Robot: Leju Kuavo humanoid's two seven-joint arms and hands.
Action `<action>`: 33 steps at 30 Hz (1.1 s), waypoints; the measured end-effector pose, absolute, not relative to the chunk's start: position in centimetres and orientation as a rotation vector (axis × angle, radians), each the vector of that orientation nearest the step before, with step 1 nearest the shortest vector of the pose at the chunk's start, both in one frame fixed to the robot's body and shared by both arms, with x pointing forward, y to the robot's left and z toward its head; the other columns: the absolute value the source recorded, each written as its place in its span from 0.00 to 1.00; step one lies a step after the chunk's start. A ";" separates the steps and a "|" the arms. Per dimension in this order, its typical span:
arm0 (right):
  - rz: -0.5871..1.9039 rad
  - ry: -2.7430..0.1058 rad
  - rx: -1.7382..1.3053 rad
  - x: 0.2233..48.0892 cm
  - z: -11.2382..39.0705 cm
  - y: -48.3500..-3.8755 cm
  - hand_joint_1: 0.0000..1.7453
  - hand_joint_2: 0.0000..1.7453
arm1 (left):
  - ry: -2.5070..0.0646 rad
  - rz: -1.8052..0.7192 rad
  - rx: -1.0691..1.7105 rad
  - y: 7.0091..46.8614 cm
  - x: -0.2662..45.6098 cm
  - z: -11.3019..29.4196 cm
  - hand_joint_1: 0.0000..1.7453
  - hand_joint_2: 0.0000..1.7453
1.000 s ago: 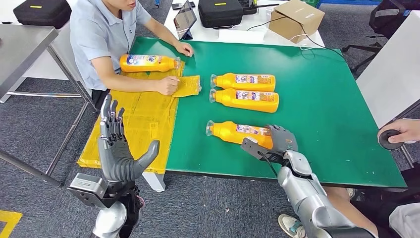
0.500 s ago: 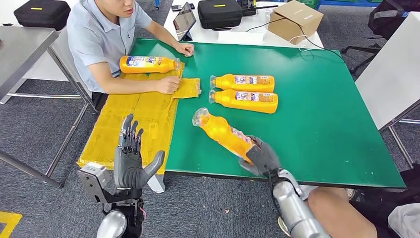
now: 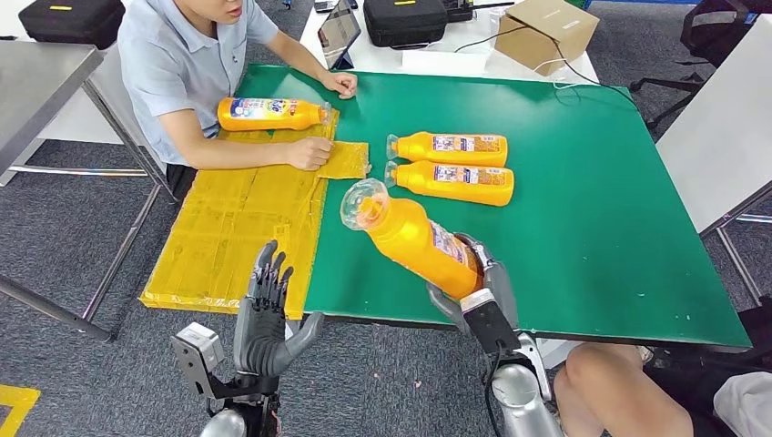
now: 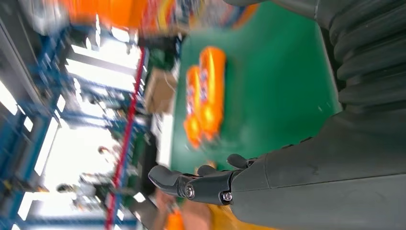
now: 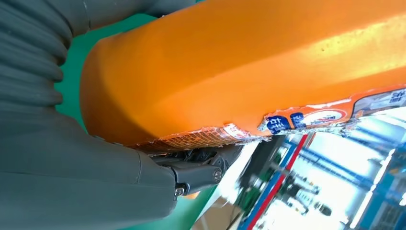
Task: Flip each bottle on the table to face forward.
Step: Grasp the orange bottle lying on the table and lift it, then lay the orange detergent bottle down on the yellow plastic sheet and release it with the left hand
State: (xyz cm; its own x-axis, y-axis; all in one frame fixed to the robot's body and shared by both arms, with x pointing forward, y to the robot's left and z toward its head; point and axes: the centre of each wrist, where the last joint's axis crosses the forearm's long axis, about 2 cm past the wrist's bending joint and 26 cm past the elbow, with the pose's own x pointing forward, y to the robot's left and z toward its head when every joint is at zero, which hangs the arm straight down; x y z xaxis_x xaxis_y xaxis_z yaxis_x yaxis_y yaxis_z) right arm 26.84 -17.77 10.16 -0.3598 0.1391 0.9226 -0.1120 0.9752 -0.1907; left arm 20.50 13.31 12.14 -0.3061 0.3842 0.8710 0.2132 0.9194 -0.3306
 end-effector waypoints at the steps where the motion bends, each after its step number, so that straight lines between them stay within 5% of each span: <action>1: 0.279 -1.926 -0.003 26.7 10.3 -17.3 1.00 1.00 | -1.910 0.163 -0.460 13.1 20.4 12.2 0.00 1.00; 21: 0.709 -1.975 0.153 26.3 11.6 -9.0 1.00 1.00 | -1.938 0.047 -0.624 11.4 21.9 14.1 0.02 1.00; 23: 0.714 -1.978 0.145 26.4 11.7 -8.7 1.00 1.00 | -1.926 0.048 -0.621 11.4 22.1 14.1 0.19 1.00; 25: 0.717 -1.982 0.139 26.5 11.8 -8.6 1.00 1.00 | -1.908 0.049 -0.619 11.4 22.2 14.1 0.66 1.00; 27: 0.721 -1.985 0.127 26.4 11.8 -8.4 1.00 1.00 | -1.892 0.048 -0.611 11.4 22.3 14.1 1.00 1.00; 33: 0.741 -1.983 0.109 26.4 11.5 -8.3 0.97 1.00 | -1.866 0.046 -0.569 11.4 22.5 13.8 1.00 1.00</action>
